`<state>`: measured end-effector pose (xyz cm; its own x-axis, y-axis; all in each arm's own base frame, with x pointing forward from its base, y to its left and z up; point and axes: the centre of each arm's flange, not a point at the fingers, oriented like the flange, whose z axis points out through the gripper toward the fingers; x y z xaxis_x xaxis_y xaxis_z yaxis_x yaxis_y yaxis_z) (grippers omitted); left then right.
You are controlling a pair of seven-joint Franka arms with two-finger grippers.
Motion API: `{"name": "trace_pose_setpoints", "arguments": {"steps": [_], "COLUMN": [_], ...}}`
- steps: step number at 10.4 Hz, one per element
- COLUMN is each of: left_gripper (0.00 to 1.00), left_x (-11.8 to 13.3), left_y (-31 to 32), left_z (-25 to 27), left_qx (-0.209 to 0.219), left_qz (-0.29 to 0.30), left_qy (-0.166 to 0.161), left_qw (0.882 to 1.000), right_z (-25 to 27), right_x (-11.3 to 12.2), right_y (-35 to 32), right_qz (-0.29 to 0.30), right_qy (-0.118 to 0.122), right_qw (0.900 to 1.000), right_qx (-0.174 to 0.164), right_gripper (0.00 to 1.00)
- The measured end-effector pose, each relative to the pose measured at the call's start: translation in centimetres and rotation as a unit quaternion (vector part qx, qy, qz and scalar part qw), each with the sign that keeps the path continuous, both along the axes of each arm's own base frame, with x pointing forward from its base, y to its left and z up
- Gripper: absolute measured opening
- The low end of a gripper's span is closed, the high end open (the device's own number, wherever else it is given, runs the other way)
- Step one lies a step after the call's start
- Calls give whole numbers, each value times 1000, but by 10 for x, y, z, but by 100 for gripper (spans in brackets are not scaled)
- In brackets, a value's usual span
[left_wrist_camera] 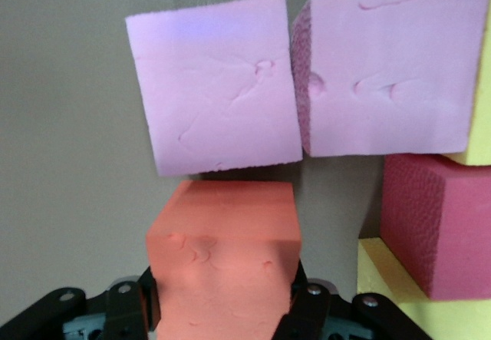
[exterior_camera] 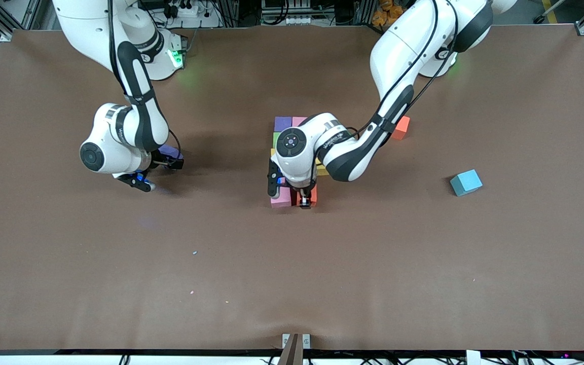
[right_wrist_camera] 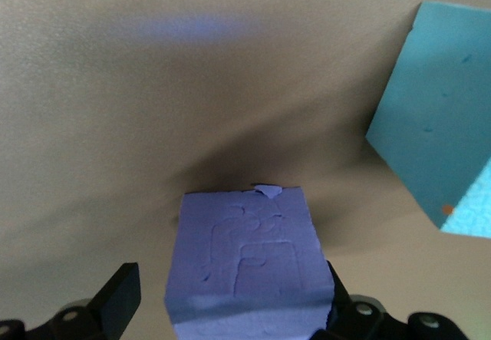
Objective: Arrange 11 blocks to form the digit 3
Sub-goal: 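Set orange beside light pink with the left gripper while the right holds blue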
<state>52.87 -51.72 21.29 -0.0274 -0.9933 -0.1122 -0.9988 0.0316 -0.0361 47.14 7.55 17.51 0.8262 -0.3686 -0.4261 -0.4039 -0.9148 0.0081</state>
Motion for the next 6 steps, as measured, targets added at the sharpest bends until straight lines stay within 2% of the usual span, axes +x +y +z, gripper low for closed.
{"name": "trace_pose_setpoints", "arguments": {"steps": [6], "left_gripper": [60], "left_x": [4], "left_y": [-2], "left_z": [-8], "left_qx": [-7], "left_qz": [2], "left_qy": [-2], "left_qw": [1000], "right_z": [-1], "right_x": [-1], "right_y": [2], "right_qz": [4], "right_qy": [1], "right_qw": [1000], "right_qx": [1], "right_gripper": [100]}}
